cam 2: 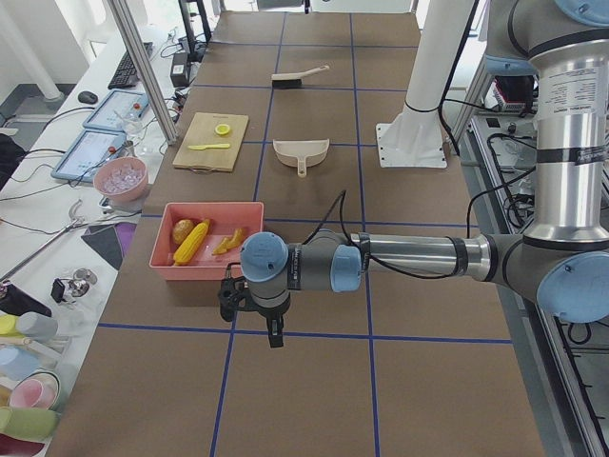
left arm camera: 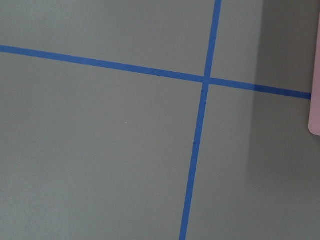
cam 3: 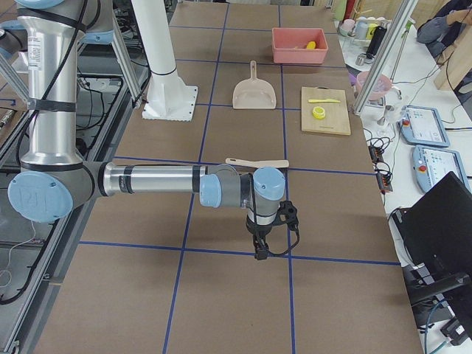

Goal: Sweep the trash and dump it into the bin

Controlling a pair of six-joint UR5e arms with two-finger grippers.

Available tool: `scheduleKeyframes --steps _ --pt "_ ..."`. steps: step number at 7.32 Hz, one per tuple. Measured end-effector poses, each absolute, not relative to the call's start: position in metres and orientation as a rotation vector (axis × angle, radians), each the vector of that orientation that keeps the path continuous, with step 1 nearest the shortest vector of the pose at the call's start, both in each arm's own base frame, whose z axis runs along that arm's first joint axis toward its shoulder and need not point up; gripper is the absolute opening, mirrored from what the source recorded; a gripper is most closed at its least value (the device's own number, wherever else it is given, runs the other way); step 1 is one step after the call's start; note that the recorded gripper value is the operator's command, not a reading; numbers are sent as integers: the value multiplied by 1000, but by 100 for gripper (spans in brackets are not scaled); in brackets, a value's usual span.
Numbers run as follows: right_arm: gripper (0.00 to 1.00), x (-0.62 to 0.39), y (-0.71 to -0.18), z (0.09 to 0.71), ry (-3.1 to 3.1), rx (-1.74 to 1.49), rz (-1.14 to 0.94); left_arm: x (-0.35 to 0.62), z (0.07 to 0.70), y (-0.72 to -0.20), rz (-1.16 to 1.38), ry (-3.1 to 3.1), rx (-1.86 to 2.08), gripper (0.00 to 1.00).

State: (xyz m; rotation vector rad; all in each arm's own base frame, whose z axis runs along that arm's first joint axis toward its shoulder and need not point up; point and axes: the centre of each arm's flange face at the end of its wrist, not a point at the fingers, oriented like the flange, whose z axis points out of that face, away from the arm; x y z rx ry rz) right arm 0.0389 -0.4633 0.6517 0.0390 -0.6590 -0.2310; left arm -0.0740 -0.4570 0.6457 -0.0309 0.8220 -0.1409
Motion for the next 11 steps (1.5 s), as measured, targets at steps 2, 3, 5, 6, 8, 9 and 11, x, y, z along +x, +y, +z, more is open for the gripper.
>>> scheduleKeyframes --steps 2,3,5,6,8,9,11 --pt "100 39 -463 655 -659 33 -229 -74 644 -459 -133 822 -13 98" --pt "100 39 -463 656 -658 32 -229 -74 644 -459 -132 822 -10 98" --pt "100 39 -464 656 -658 33 -230 -74 644 -459 -131 821 -8 98" --pt "100 39 -464 656 -659 33 -230 -74 644 -458 -131 821 -9 98" --pt "100 39 -463 657 -658 30 -229 -74 645 -458 -132 821 -10 98" --pt "100 39 -463 657 -658 30 -229 -74 645 -459 -131 821 -9 98" --pt "100 39 -463 657 -657 30 -229 -74 644 -459 -131 821 -9 98"
